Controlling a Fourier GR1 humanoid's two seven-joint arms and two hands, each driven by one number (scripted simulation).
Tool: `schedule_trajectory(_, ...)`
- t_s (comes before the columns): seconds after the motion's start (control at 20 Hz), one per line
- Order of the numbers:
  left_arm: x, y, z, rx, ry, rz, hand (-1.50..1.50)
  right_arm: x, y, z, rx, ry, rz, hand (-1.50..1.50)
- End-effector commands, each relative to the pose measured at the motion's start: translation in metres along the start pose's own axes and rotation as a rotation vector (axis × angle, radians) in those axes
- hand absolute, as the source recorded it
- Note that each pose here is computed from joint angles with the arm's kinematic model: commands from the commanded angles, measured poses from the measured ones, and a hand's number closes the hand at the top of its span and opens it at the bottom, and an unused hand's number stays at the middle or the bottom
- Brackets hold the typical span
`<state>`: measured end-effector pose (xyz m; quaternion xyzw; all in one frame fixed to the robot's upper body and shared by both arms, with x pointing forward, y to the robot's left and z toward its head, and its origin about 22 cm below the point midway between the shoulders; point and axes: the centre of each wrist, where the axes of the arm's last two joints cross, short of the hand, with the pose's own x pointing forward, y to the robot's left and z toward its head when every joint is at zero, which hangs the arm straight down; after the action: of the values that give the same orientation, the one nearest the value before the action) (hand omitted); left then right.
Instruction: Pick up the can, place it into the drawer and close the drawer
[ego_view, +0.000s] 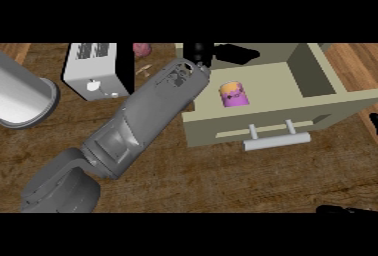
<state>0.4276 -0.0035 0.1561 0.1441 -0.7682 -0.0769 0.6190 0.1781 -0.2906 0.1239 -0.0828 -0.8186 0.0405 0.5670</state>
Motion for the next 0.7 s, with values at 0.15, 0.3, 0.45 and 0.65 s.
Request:
schedule_trajectory(0.15,0.011,-0.001,-0.001,0.021,0.024,0.060,-1.50,0.029,-0.007,-0.010,0.049,-0.120,0.230,-1.50)
schedule_trajectory(0.3,0.010,-0.001,-0.001,0.011,0.027,0.090,-1.50,0.030,-0.002,-0.005,0.091,-0.142,0.291,-1.50)
schedule_trajectory(0.45,0.010,-0.004,0.005,0.017,0.003,0.132,-1.50,0.027,0.015,-0.017,0.098,-0.177,0.348,-1.50)
schedule_trajectory(0.65,0.014,-0.003,0.003,0.022,-0.012,0.171,-1.50,0.023,0.014,-0.020,0.106,-0.195,0.496,-1.50)
